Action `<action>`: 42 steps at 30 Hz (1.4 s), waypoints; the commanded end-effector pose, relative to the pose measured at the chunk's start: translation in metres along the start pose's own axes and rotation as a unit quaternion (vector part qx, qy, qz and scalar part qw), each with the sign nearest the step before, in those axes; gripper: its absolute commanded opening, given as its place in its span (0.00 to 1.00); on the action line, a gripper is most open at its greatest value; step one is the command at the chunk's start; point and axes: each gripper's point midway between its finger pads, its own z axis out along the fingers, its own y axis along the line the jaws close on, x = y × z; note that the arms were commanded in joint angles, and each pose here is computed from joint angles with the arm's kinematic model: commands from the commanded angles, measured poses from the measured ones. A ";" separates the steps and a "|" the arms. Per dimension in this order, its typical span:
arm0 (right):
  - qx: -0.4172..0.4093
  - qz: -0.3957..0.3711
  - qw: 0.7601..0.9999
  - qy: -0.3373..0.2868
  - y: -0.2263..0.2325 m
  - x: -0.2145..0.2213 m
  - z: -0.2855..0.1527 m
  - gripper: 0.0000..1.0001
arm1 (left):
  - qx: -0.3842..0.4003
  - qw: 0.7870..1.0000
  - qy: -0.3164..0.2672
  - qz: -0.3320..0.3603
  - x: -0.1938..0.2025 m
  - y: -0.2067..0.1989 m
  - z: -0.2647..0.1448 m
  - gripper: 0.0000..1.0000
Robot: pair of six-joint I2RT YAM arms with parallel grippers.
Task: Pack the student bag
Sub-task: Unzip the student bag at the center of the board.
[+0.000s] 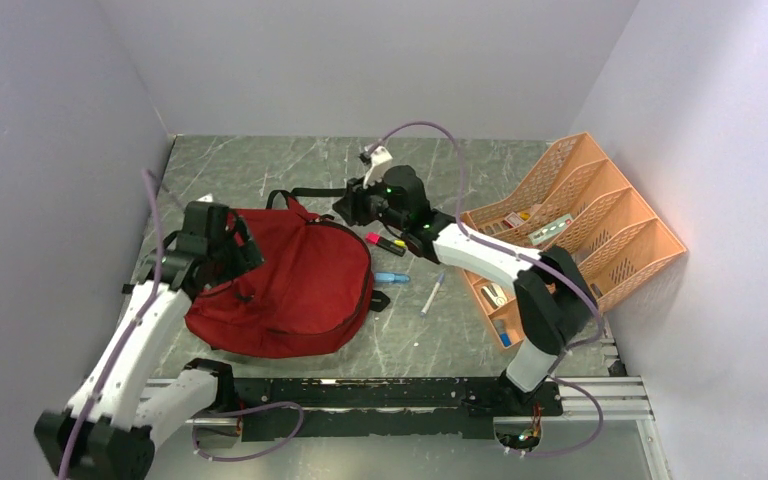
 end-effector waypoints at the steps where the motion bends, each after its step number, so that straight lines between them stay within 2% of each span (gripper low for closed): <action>1: 0.069 0.088 0.993 0.037 -0.012 0.020 -0.036 0.43 | 0.052 0.997 0.012 0.060 -0.014 -0.032 0.027 0.85; 5: 0.067 0.117 0.990 0.043 -0.006 0.035 -0.065 0.45 | 0.055 0.994 0.043 0.086 -0.012 -0.042 0.053 0.93; 13: 0.073 0.126 0.986 0.080 -0.004 0.065 -0.096 0.46 | 0.123 0.982 0.094 0.109 0.008 -0.073 0.082 0.97; 17: 0.077 0.126 0.986 0.081 -0.005 0.068 -0.104 0.47 | 0.131 0.977 0.106 0.133 0.024 -0.087 0.081 0.97; 25: 0.079 0.142 0.983 0.078 -0.005 0.078 -0.114 0.47 | 0.142 0.962 0.095 0.212 0.071 -0.129 0.059 0.97; 34: 0.104 0.139 0.981 0.085 -0.014 0.088 -0.122 0.47 | 0.119 0.951 0.129 0.255 0.133 -0.129 0.067 0.97; 39: 0.118 0.136 0.981 0.077 -0.018 0.087 -0.128 0.47 | 0.094 0.949 0.134 0.268 0.148 -0.121 0.072 0.96; 42: 0.117 0.138 0.981 0.075 -0.017 0.085 -0.130 0.47 | 0.048 0.952 0.122 0.276 0.146 -0.106 0.079 0.95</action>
